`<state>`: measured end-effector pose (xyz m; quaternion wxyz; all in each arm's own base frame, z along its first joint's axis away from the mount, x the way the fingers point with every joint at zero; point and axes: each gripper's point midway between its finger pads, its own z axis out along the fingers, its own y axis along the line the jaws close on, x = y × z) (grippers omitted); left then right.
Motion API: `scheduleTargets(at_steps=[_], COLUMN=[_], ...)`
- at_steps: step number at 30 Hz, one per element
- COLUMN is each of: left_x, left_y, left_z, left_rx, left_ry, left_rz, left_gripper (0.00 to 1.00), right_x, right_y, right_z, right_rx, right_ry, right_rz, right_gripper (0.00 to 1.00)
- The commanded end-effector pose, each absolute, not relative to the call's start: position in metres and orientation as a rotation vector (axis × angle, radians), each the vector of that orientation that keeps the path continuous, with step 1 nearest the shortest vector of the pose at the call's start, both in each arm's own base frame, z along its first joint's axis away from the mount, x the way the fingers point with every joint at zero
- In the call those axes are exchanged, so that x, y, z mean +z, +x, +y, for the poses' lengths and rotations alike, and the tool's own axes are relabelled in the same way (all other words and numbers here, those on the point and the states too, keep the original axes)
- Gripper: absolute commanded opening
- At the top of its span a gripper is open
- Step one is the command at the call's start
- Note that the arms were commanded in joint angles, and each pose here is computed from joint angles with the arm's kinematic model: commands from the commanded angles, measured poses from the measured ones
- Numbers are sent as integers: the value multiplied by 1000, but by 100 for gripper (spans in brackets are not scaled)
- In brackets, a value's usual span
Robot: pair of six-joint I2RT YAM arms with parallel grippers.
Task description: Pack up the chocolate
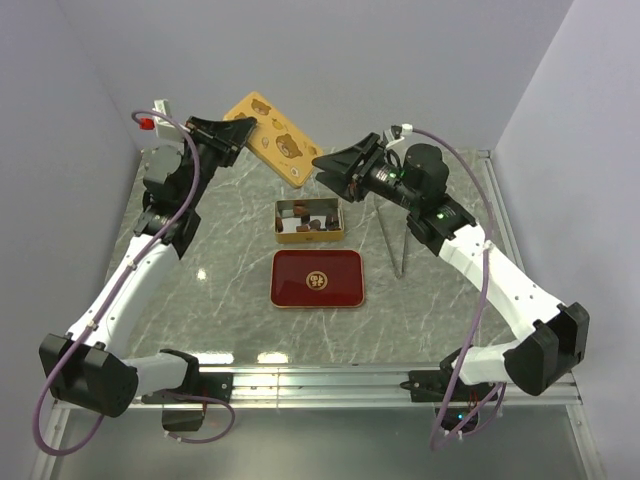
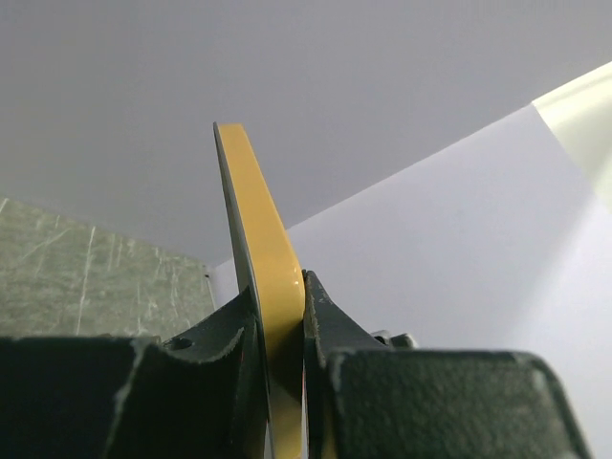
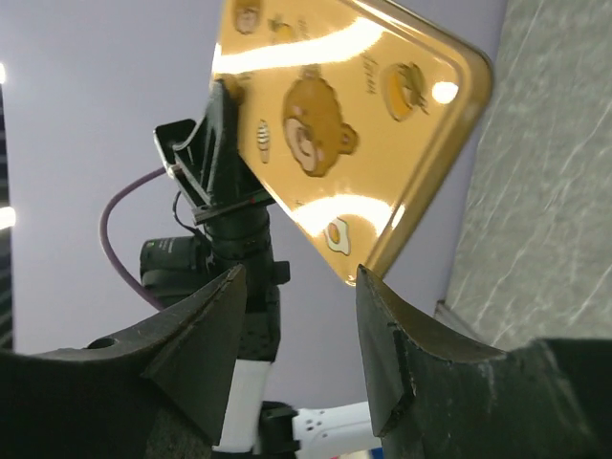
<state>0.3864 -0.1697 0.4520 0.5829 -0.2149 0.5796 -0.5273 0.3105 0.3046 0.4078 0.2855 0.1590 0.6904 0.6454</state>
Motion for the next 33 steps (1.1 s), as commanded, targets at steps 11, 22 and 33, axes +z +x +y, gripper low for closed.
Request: scheduleTargets(at_steps=[11,22,33], left_x=[490,490,470], left_y=[368,360,354], left_z=[-179,-192,-208], left_rx=[-1294,-1379,-1440], left_ry=[-423,-476,-516], left_rz=[1201,1191,1236], left_gripper=[0,0,0], right_x=[401,389,418], right_y=[301,318,322], right_z=[307,301,279], right_rx=[1793,1706,1745], right_ry=[453,449,386], right_rz=[1890,1835,1525], right_gripper=[56,57,58])
